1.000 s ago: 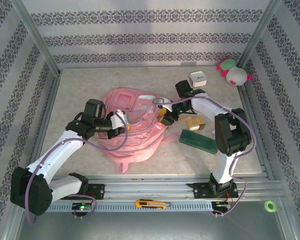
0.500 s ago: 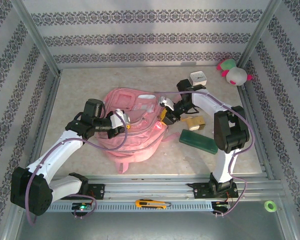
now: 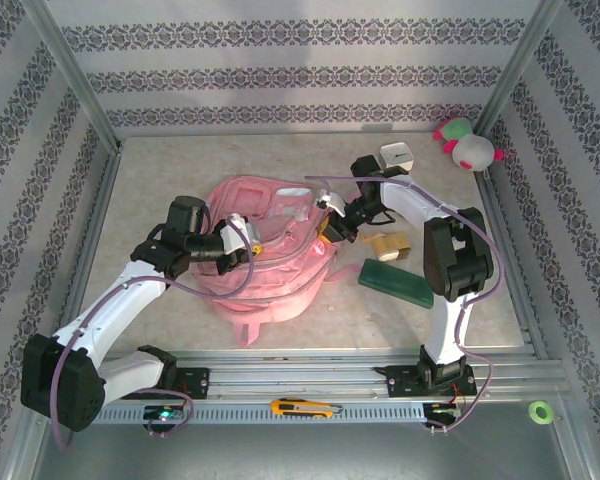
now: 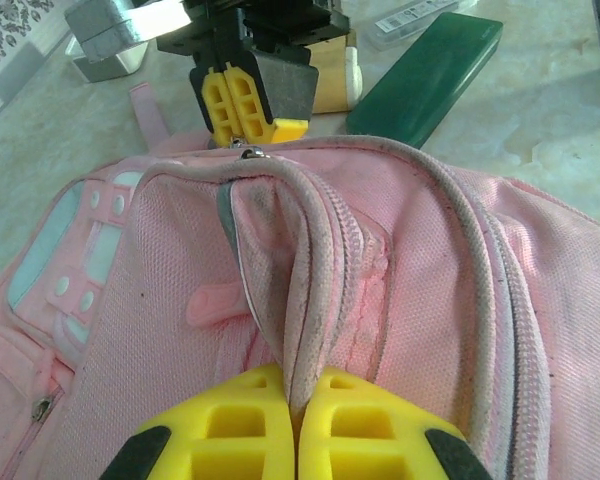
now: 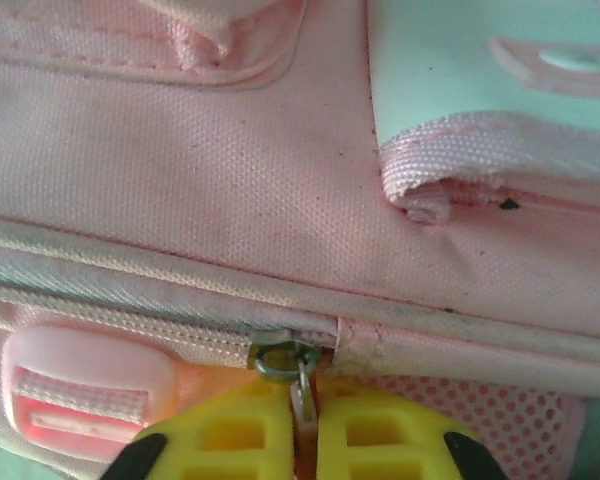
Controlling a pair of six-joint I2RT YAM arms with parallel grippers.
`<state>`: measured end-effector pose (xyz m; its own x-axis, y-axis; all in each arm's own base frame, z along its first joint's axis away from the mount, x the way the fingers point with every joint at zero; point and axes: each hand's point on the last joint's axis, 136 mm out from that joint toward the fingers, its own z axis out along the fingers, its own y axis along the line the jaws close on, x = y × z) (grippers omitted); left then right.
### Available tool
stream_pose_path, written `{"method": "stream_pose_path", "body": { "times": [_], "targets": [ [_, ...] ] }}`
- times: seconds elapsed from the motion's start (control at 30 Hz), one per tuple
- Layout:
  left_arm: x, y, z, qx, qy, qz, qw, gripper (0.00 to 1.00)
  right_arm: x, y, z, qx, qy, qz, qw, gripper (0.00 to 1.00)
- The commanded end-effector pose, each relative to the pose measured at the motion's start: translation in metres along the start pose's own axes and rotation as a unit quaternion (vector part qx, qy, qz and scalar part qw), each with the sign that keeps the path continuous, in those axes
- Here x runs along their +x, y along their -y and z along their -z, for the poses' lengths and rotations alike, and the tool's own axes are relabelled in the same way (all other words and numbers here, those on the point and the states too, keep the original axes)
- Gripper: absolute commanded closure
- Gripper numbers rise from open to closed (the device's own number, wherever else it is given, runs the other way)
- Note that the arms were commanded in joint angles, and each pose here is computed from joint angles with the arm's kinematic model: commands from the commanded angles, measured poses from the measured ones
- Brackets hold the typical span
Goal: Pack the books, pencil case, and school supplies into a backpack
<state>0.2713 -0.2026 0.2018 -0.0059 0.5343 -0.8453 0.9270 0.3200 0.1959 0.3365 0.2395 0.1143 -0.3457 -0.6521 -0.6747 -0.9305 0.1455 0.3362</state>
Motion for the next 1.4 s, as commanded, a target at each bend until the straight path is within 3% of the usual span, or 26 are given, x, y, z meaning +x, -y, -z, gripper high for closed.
{"method": "stream_pose_path", "body": {
  "times": [0.0, 0.33, 0.73, 0.97, 1.13, 1.37],
  "targets": [
    [-0.047, -0.027, 0.019, -0.061, 0.067, -0.054, 0.994, 1.0, -0.025, -0.015, 0.021, -0.015, 0.058, 0.005, 0.998, 1.0],
    [-0.027, -0.044, 0.02, -0.117, 0.007, -0.03, 0.993, 1.0, -0.041, -0.039, 0.034, 0.002, 0.082, -0.017, 0.996, 1.0],
    [-0.008, -0.049, 0.024, -0.155, -0.069, -0.024, 0.985, 1.0, -0.038, -0.026, 0.038, 0.068, 0.013, -0.138, 0.988, 1.0],
    [0.007, -0.04, 0.03, -0.153, -0.109, -0.028, 0.982, 1.0, -0.044, -0.037, 0.034, 0.05, 0.008, -0.17, 0.984, 1.0],
    [0.015, -0.034, 0.03, -0.15, -0.118, -0.022, 0.981, 1.0, -0.027, -0.02, 0.032, 0.129, -0.034, -0.217, 0.967, 1.0],
    [0.029, -0.024, 0.024, -0.136, -0.124, -0.009, 0.983, 1.0, -0.017, -0.028, 0.005, 0.087, 0.004, -0.278, 0.957, 1.0]
  ]
}}
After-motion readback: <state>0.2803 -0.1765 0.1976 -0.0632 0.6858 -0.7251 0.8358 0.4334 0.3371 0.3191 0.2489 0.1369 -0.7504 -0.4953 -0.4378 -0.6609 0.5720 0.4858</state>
